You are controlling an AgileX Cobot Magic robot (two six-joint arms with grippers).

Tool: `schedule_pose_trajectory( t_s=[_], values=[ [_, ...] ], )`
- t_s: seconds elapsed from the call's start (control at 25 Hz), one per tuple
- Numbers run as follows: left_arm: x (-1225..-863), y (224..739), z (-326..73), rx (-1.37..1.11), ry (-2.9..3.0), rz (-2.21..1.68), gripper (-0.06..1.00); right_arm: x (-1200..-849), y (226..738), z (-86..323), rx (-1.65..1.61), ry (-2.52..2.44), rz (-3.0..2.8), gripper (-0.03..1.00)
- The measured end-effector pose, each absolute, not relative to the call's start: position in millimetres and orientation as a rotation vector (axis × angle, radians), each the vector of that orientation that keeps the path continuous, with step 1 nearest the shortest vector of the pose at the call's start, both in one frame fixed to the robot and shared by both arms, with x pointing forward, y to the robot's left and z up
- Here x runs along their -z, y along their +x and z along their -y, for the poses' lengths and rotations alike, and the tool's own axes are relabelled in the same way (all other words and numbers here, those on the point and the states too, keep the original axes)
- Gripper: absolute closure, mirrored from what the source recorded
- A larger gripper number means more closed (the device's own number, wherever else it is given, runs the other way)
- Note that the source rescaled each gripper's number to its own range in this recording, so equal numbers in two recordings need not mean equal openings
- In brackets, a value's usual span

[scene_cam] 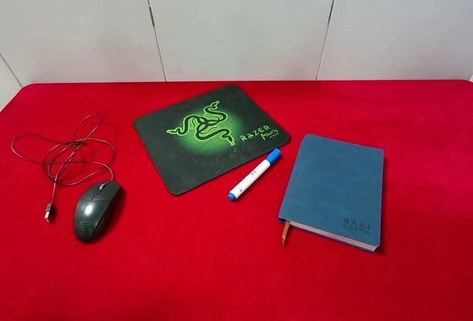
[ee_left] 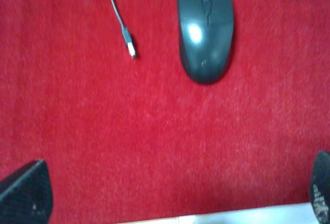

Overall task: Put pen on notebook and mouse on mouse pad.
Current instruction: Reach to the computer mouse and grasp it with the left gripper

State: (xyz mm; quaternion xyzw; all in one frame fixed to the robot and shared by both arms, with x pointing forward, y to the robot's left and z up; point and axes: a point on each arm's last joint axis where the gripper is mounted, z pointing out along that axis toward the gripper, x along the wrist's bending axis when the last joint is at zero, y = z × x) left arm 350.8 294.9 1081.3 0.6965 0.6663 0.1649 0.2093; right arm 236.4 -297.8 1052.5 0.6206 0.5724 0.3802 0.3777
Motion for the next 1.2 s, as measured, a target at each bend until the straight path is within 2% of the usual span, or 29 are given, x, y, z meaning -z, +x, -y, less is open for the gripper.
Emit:
schedule_pose_trajectory(
  t_s=[0.64, 1.2],
  values=[
    [-1012.8, 440.5, -269.1, -0.238, 2.219, -1.869, -0.06, -1052.5, 236.4, 297.8, -0.972, 1.586, -1.463, -0.03],
    [-944.4, 478.6, -236.6, -0.130, 2.311, -1.912, -0.06, -1052.5, 236.4, 297.8, -0.972, 1.586, -1.463, -0.03]
  ],
)
